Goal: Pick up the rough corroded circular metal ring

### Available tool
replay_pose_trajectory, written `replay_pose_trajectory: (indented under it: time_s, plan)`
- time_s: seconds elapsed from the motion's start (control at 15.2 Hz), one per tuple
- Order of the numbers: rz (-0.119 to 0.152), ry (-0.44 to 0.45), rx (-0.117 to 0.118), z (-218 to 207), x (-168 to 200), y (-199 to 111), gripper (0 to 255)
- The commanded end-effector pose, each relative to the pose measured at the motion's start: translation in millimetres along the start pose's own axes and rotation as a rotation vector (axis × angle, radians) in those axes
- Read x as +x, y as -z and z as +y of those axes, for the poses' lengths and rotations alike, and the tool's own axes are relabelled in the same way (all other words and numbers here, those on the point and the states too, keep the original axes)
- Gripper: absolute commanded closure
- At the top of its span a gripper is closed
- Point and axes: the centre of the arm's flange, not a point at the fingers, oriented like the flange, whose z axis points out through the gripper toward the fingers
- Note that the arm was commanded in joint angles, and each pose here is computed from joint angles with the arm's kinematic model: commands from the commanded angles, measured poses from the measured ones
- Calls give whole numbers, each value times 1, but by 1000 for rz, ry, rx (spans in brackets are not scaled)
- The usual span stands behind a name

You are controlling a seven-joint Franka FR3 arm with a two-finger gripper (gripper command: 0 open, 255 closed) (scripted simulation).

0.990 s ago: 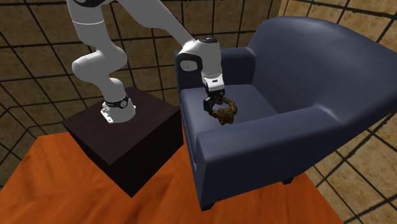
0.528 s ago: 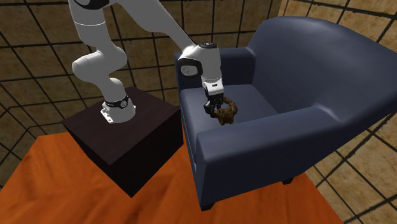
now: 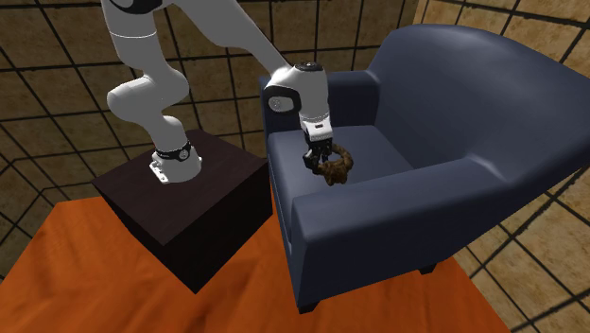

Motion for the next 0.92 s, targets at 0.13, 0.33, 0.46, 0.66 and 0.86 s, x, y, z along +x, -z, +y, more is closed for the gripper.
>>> replay_pose_trajectory:
  time_s: [0.13,0.33,0.46,0.66,0.86]
  plan:
    - [0,0,0,-2,2,18,255]
    - [0,0,0,-3,4,34,255]
    - [0,0,0,-4,5,44,255]
    - [0,0,0,-6,7,60,255]
    - [0,0,0,-8,9,76,255]
